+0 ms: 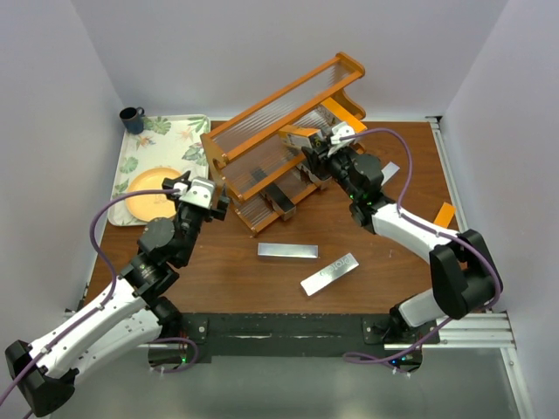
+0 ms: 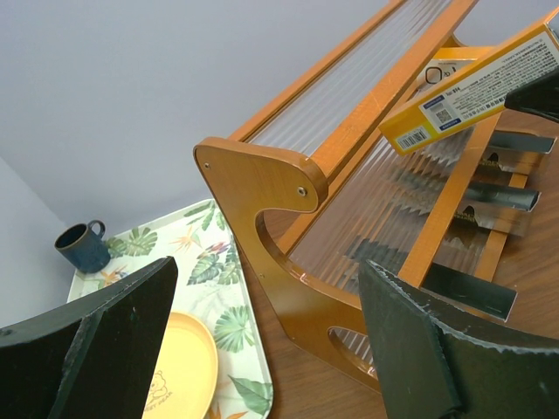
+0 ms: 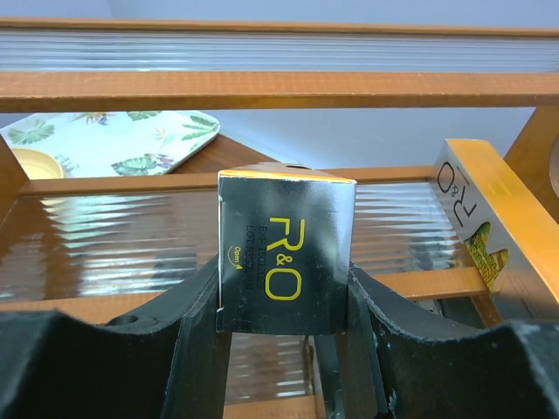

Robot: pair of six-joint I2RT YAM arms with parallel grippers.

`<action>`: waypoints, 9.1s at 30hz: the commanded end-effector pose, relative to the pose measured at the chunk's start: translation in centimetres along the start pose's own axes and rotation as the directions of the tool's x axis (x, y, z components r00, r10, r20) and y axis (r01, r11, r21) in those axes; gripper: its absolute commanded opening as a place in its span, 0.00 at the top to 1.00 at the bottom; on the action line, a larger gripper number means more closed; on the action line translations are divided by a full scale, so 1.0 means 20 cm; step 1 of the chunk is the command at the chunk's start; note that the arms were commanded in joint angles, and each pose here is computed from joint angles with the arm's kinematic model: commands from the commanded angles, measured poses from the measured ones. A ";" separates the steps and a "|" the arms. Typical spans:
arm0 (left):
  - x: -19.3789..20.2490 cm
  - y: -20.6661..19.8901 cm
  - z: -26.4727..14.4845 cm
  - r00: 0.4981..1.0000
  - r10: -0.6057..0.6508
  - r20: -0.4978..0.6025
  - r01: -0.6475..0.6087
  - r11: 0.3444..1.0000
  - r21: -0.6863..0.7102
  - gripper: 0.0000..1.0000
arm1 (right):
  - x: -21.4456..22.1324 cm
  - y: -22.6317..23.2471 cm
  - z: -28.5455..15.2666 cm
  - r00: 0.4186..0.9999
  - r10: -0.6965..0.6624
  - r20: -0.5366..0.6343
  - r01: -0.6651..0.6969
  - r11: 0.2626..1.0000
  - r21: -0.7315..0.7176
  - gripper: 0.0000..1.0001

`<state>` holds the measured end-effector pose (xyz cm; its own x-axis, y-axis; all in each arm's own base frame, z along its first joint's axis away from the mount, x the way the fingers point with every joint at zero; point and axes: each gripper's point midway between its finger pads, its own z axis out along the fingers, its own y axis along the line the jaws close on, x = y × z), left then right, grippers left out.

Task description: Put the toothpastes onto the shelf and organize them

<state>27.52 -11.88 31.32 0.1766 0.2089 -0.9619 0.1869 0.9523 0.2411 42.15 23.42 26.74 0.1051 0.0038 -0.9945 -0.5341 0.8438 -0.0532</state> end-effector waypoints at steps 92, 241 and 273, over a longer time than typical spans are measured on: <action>-0.26 0.17 -0.16 0.968 -0.182 0.172 0.190 0.981 -0.030 0.09 | 0.32 -0.71 -1.29 0.849 0.409 -0.335 0.102 0.494 0.864 0.02; -0.20 0.13 -0.13 0.970 -0.156 0.183 0.157 0.988 0.012 0.10 | 0.21 0.62 -0.02 0.620 -0.058 -0.782 -0.071 0.989 -0.130 0.53; -0.19 0.12 -0.13 0.971 -0.158 0.182 0.156 0.987 0.025 0.10 | -0.08 0.50 -0.47 0.805 -0.119 -0.582 -0.010 0.977 -0.213 0.05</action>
<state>24.84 -9.67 34.60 0.2862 0.0410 -0.9573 0.2277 0.9676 0.1095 29.98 28.12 27.40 -0.4203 -0.3795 -0.8242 -0.6663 0.7456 -0.0035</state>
